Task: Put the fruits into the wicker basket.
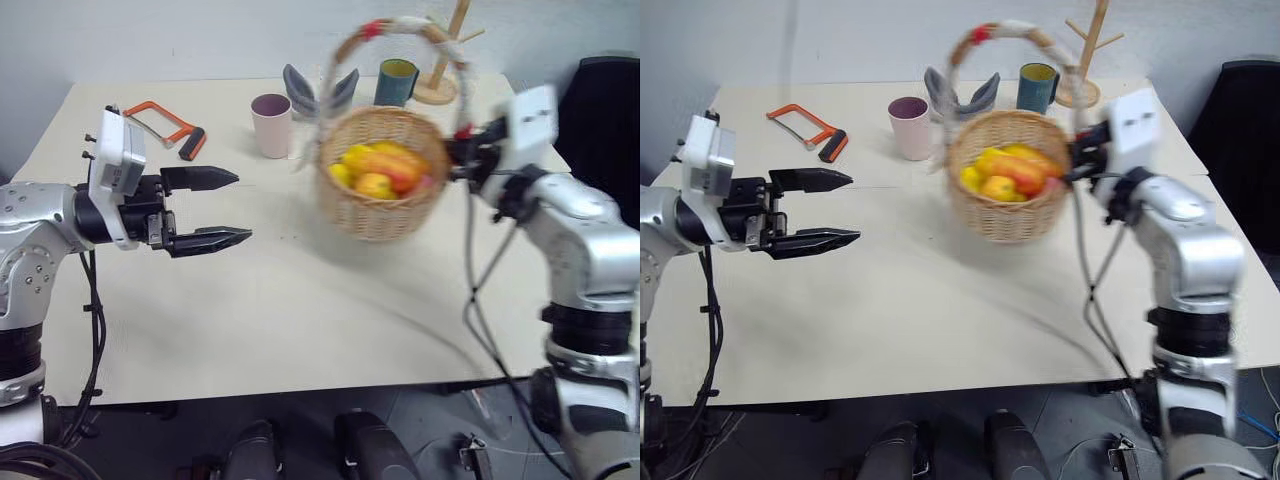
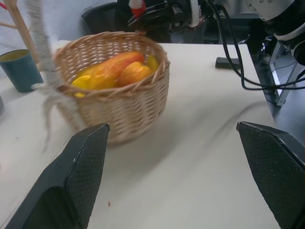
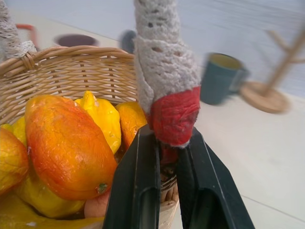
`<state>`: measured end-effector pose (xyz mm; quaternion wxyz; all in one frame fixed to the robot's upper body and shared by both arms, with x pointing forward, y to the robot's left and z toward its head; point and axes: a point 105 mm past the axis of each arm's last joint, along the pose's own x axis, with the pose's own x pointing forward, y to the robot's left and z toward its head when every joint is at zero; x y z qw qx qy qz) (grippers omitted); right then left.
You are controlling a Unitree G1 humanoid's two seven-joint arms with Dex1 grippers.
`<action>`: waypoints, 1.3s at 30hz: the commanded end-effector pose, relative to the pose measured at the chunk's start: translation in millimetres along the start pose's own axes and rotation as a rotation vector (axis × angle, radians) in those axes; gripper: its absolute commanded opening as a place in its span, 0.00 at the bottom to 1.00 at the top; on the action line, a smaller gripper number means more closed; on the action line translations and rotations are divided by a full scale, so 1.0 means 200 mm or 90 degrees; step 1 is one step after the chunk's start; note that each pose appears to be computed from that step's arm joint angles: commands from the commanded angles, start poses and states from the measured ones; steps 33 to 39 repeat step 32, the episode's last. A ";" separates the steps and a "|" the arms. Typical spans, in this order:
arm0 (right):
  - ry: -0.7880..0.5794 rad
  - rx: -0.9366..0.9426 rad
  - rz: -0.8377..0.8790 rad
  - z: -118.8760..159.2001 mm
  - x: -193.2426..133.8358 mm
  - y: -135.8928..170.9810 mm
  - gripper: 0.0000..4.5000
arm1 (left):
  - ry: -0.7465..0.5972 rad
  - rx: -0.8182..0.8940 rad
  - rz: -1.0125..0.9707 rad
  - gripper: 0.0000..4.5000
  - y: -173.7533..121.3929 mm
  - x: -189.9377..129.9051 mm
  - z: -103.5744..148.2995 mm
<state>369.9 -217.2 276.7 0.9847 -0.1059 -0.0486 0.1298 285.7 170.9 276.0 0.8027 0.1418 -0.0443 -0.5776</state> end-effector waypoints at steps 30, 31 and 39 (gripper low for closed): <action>0.151 0.097 0.007 -0.03 -1.19 -0.57 0.97 | -0.077 0.030 -0.082 1.00 0.06 0.14 0.07; 0.144 0.100 0.009 -0.03 -1.18 -0.57 0.97 | -0.085 0.027 -0.081 1.00 0.07 0.14 0.08; 0.140 0.102 0.011 -0.03 -1.17 -0.57 0.97 | -0.090 0.026 -0.081 1.00 0.07 0.14 0.08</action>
